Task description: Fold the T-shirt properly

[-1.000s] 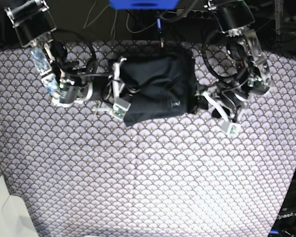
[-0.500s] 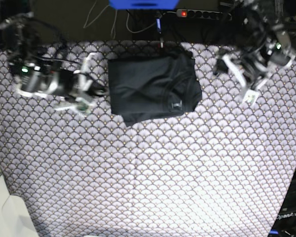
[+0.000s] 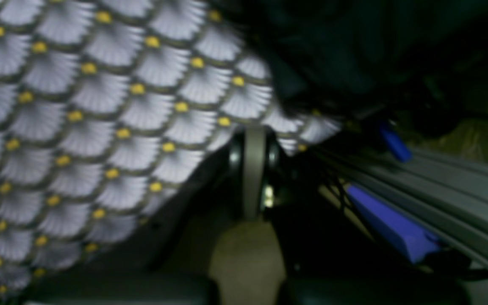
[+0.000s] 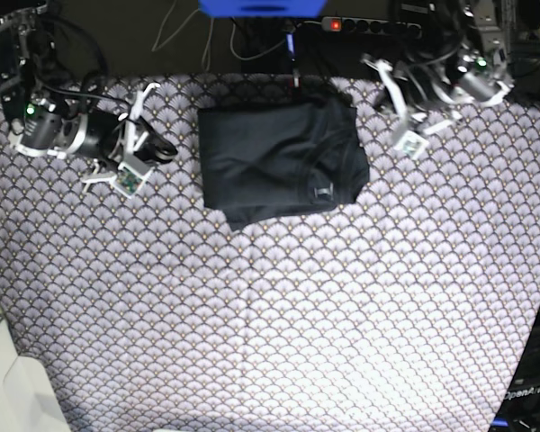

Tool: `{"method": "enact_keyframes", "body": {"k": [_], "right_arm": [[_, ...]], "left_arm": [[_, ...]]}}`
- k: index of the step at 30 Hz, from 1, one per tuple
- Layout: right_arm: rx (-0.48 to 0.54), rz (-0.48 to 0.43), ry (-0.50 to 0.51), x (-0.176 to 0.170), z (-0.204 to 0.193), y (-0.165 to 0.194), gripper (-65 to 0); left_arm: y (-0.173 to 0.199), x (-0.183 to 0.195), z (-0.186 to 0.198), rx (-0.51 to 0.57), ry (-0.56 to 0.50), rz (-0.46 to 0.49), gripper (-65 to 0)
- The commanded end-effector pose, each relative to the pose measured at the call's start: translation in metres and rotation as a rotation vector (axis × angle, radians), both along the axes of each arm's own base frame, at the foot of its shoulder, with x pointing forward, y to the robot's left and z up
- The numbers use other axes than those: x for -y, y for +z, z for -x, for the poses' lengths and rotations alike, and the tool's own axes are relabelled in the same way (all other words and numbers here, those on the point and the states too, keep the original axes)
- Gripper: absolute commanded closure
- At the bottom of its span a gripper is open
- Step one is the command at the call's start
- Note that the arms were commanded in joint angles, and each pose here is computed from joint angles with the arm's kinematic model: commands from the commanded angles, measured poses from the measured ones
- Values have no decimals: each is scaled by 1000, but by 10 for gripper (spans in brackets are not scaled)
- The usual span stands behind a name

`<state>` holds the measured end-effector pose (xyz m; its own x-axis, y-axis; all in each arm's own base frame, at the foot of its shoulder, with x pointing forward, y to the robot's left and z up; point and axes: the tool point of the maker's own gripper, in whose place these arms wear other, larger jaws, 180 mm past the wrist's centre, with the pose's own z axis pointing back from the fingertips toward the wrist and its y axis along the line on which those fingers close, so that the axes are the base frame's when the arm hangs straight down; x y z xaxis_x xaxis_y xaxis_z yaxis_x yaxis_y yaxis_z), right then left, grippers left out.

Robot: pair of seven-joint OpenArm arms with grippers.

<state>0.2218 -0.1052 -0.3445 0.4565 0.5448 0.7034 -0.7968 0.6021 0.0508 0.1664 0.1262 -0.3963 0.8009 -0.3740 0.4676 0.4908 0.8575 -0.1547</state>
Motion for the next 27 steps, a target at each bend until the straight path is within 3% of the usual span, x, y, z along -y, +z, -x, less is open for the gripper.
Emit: {"method": "enact_keyframes", "body": {"k": [1, 4, 11, 20, 27], "right_arm": [[34, -18, 8, -1, -5, 10, -37], [35, -17, 4, 0, -6, 10, -37], [34, -16, 4, 0, -6, 10, -37], [32, -12, 3, 2, -5, 9, -37], [33, -10, 2, 2, -6, 10, -37]], "left_arm": [[6, 8, -6, 29, -24, 9, 0], [0, 29, -4, -7, -10, 9, 0], [0, 62, -20, 20, -75, -63, 0], [-34, 56, -33, -62, -38, -141, 0], [-26, 42, -57, 12, 14, -137, 0]]}}
